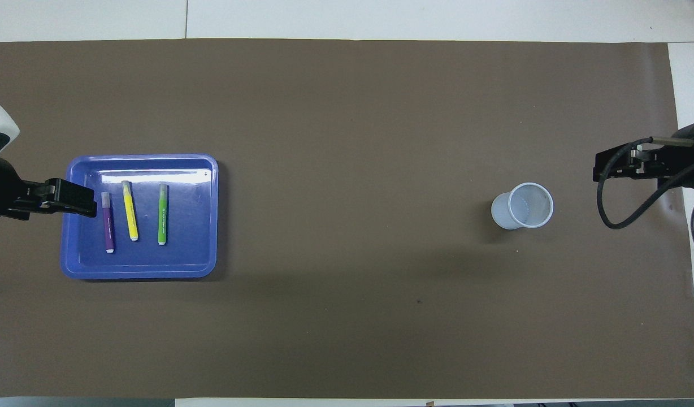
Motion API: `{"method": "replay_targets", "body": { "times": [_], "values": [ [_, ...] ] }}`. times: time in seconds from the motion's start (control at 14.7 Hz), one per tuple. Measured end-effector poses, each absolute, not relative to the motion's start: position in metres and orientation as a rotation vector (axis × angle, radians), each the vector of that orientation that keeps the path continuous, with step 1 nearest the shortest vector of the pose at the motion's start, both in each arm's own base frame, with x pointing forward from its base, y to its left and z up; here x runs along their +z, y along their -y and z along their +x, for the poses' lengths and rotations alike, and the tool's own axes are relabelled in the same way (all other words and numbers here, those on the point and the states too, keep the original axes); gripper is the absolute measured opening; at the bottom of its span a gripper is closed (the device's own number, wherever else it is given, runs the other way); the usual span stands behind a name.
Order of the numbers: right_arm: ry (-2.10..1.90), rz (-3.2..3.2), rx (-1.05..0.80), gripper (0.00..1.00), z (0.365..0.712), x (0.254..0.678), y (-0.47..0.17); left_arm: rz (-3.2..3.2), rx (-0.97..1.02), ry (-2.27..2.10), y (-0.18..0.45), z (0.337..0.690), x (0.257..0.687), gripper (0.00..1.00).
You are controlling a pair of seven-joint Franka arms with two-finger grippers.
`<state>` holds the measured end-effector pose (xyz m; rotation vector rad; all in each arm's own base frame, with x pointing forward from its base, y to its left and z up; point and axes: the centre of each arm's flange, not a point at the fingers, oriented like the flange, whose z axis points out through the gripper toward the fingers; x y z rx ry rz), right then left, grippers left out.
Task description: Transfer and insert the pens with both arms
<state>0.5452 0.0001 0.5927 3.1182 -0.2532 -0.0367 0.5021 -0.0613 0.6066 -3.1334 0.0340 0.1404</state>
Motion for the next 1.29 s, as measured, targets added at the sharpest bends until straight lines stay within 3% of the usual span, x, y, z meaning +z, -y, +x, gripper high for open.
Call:
{"method": "replay_targets", "body": {
  "times": [0.27, 0.68, 0.95, 1.15, 1.29],
  "values": [
    [0.253, 3.118, -0.037, 1.0, 0.545, 0.593, 0.0, -3.135, 0.139, 0.002, 0.041, 0.503, 0.578, 1.0],
    [0.253, 3.118, -0.037, 1.0, 0.545, 0.593, 0.0, -3.154, 0.103, -0.081, -0.055, 0.507, 0.468, 1.0],
    [0.253, 3.118, -0.037, 1.0, 0.545, 0.593, 0.0, -3.165, 0.11, -0.092, -0.066, 0.53, 0.391, 1.0],
    [0.253, 3.118, -0.037, 1.0, 0.545, 0.593, 0.0, -3.171, 0.098, -0.117, -0.07, 0.543, 0.352, 0.97],
    [0.253, 3.118, -0.037, 1.0, 0.545, 0.593, 0.0, -3.174, 0.097, -0.122, -0.072, 0.548, 0.333, 0.85]
  ]
}}
